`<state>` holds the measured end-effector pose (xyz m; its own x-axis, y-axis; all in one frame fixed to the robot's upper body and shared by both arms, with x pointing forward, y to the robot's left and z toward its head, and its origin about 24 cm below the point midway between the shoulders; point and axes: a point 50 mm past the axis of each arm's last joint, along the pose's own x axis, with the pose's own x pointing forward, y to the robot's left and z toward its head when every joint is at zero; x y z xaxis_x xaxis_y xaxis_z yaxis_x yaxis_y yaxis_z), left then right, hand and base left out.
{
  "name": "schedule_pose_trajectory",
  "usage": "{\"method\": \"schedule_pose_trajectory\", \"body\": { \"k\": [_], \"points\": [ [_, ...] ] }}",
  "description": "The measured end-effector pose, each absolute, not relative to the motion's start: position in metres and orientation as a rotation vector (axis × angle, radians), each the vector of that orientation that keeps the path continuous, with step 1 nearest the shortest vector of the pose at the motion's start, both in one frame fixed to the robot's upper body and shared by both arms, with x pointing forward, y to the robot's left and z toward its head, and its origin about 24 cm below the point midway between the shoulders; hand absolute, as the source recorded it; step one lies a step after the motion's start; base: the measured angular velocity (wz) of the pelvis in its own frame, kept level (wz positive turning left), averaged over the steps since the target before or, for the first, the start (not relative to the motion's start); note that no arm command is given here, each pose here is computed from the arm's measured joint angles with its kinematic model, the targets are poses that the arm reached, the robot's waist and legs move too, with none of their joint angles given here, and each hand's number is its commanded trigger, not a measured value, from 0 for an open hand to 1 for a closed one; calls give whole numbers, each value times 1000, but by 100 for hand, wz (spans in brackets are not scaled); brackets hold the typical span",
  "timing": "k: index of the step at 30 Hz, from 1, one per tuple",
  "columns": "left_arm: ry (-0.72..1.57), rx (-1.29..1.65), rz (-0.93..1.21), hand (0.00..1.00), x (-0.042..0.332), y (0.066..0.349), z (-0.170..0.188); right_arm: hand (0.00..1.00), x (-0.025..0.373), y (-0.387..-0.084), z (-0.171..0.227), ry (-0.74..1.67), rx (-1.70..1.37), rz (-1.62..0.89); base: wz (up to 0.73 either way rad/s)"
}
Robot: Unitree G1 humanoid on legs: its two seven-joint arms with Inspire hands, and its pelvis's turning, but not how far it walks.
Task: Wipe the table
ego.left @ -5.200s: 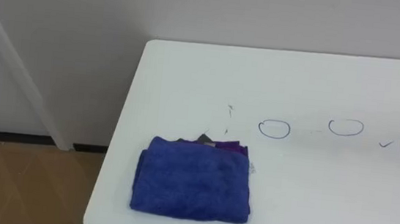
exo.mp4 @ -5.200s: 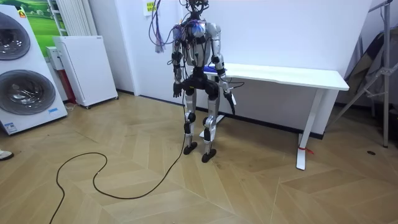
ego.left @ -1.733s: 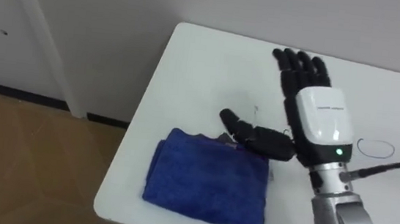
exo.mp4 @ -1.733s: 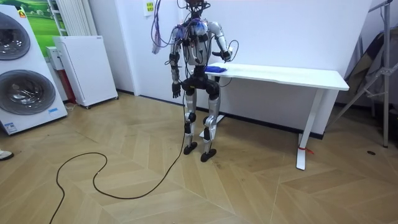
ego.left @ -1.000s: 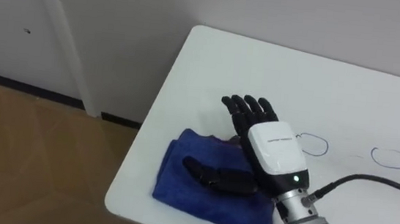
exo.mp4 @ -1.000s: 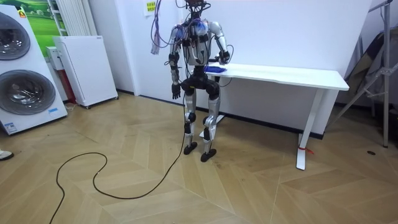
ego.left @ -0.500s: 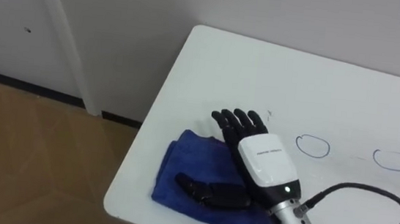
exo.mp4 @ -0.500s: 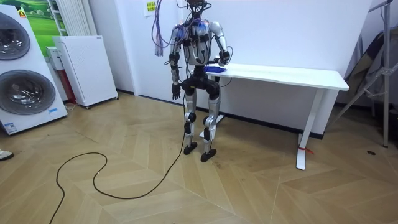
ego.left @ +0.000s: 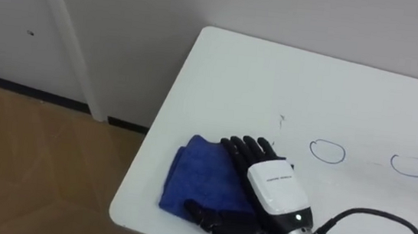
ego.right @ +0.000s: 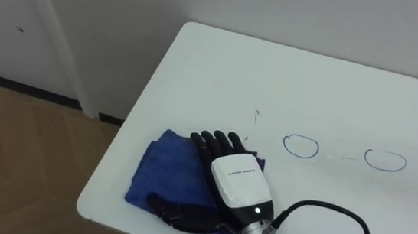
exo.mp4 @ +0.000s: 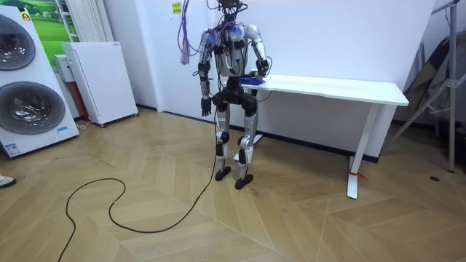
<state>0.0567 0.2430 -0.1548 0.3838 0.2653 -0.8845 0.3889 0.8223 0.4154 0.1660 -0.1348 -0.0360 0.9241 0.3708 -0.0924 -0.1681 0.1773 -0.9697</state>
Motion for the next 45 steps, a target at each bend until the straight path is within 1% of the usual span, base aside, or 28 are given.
{"method": "schedule_pose_trajectory", "body": {
  "k": [5, 6, 7, 8, 11, 19, 38, 45],
  "points": [
    [1200, 639, -87, 0, 56, 243, -155, 0, 165, -135, -37, -174, -1340, 386, 0],
    [1200, 639, -87, 0, 56, 243, -155, 29, 165, -135, -37, -173, -1340, 387, 0],
    [1200, 640, -88, 0, 56, 243, -155, 83, 164, -135, -37, -173, -1340, 387, 0],
    [1200, 640, -88, 0, 56, 243, -155, 100, 164, -135, -37, -170, -1341, 388, 0],
    [1200, 640, -88, 0, 56, 243, -155, 100, 161, -139, -44, -141, -1347, 398, 0],
    [1203, 640, -87, 0, 54, 243, -155, 100, 165, -136, -35, -231, -1307, 313, 1],
    [1186, 623, -86, 0, 55, 241, -155, 100, 166, -139, -38, -236, -1251, 300, 2],
    [1228, 613, -83, 0, 44, 243, -157, 100, 168, -142, -37, -233, -1257, 289, 0]
  ]
}}
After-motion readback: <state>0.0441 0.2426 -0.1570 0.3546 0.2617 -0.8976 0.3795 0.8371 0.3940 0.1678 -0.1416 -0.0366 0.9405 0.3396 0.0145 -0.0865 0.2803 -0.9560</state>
